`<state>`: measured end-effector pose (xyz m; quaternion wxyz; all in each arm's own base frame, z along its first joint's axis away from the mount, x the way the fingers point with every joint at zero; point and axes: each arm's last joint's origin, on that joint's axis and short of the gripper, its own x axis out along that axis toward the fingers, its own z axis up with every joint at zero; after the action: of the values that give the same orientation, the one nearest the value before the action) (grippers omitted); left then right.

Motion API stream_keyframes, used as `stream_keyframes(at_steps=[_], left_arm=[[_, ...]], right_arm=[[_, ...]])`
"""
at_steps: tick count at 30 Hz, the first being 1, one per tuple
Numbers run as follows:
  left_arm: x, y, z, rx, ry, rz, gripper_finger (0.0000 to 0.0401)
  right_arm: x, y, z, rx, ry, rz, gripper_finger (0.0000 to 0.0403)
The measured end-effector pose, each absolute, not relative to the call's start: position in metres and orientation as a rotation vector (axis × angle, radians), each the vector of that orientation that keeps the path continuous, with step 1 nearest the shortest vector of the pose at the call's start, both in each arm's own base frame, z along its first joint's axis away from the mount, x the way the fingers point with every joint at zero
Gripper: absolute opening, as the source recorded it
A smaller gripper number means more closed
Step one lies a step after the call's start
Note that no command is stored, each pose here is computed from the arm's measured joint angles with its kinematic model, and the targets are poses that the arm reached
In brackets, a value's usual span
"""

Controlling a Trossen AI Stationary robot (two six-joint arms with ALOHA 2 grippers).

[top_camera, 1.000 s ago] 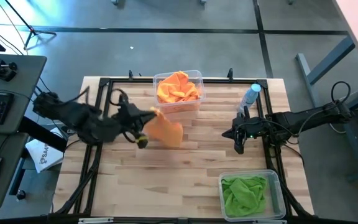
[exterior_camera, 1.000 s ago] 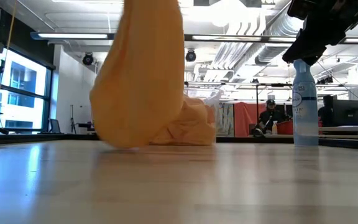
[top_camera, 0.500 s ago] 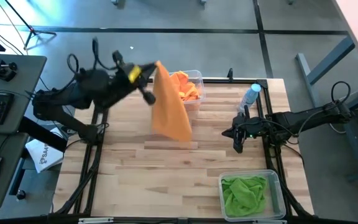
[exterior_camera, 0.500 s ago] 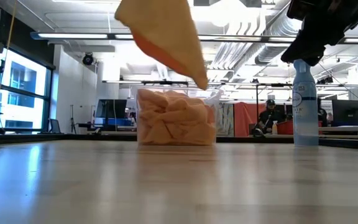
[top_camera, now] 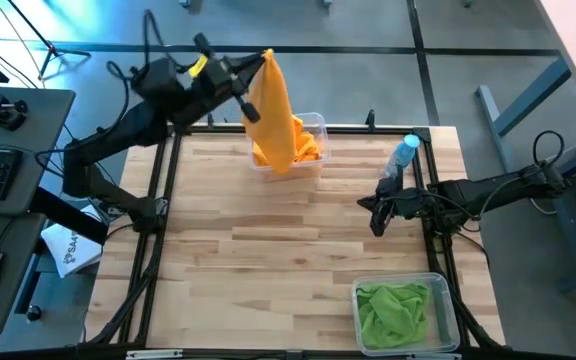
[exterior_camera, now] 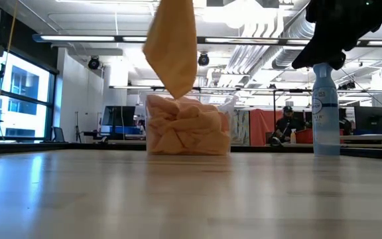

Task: Sort microfiber towel by color & place in baskets
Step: Put the orange microfiber towel into the top transparent bin

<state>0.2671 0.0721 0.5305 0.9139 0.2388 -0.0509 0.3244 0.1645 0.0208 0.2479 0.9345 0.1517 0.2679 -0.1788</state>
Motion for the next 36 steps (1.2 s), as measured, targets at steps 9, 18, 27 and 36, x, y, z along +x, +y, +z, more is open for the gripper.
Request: stream_keyframes(at_steps=[9,18,27,36], left_arm=[[0.301,0.129,0.496,0.513,0.013,0.6,0.0],[0.301,0.167,0.492,0.612,0.016,0.788,0.0],[0.273,0.171,0.514,0.613,-0.121,0.792,0.0],[0.284,0.171,0.497,0.432,-0.056,0.572,0.0]], right_arm=[[0.164,0.017,0.249,0.339,0.481,-0.511,0.0],[0.163,0.016,0.249,0.433,0.434,-0.576,0.0],[0.163,0.014,0.25,0.452,0.39,-0.644,0.0],[0.162,0.013,0.25,0.442,0.375,-0.672,0.0]])
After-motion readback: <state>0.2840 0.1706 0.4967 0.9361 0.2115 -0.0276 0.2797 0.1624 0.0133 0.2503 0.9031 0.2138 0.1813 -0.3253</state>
